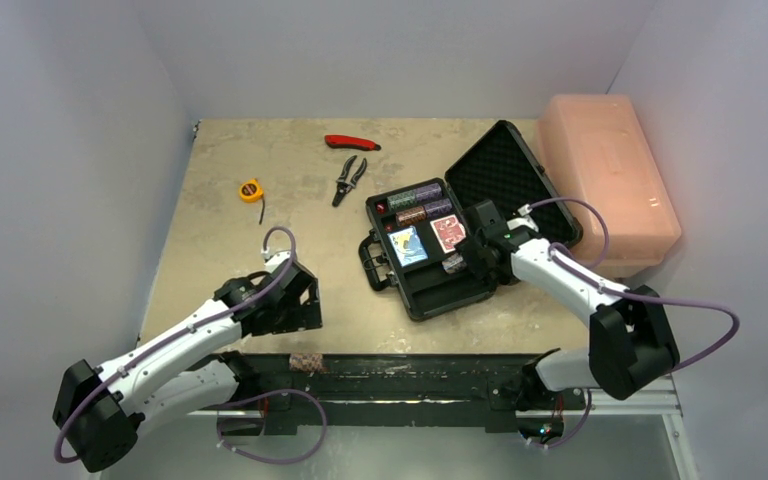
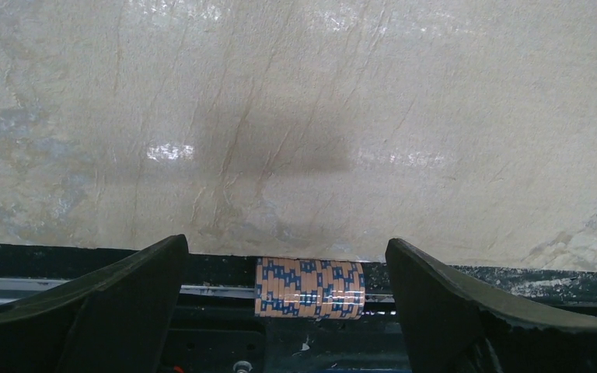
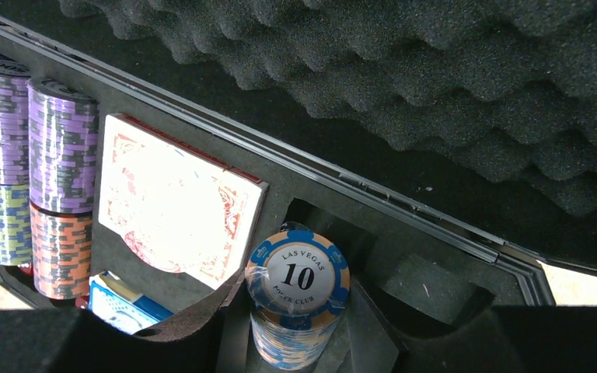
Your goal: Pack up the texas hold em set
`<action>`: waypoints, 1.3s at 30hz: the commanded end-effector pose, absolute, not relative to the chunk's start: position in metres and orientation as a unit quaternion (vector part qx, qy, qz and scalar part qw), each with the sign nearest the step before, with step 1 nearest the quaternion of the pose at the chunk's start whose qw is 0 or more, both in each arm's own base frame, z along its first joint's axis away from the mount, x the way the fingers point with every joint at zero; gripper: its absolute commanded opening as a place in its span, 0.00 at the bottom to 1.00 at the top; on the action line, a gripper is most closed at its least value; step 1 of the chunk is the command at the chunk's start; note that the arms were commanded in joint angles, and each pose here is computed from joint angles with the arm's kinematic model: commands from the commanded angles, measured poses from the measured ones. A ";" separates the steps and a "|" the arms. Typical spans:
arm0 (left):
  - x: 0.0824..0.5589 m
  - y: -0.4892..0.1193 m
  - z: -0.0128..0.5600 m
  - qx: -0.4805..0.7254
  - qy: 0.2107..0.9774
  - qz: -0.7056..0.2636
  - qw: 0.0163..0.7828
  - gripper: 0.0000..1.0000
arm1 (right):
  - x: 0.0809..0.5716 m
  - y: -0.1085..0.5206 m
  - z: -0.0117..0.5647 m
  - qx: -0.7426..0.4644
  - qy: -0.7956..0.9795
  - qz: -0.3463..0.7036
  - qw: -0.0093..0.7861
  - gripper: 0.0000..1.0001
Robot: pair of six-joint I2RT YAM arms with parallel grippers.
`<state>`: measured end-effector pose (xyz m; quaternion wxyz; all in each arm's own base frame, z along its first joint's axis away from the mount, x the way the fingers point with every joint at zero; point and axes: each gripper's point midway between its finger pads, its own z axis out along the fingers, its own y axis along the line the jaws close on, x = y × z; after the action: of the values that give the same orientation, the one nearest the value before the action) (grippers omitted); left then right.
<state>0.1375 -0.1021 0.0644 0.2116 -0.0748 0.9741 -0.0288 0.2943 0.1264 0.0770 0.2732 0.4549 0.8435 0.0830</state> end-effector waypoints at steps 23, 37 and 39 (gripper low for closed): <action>0.117 -0.119 0.038 -0.102 0.980 -0.042 0.168 1.00 | 0.297 0.118 0.112 0.428 0.838 0.107 0.320 0.99; 0.073 -0.128 0.022 -0.087 0.991 -0.028 0.095 0.89 | 0.297 0.119 0.118 0.415 0.841 0.114 0.327 0.99; 0.071 -0.129 0.019 -0.083 0.992 -0.029 0.093 0.85 | 0.297 0.118 0.118 0.413 0.842 0.114 0.329 0.99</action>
<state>0.0804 -0.1277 0.0243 0.1085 -0.0734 0.9910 -0.0282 0.2930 0.1217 0.1042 0.3069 0.4175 0.8487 0.1061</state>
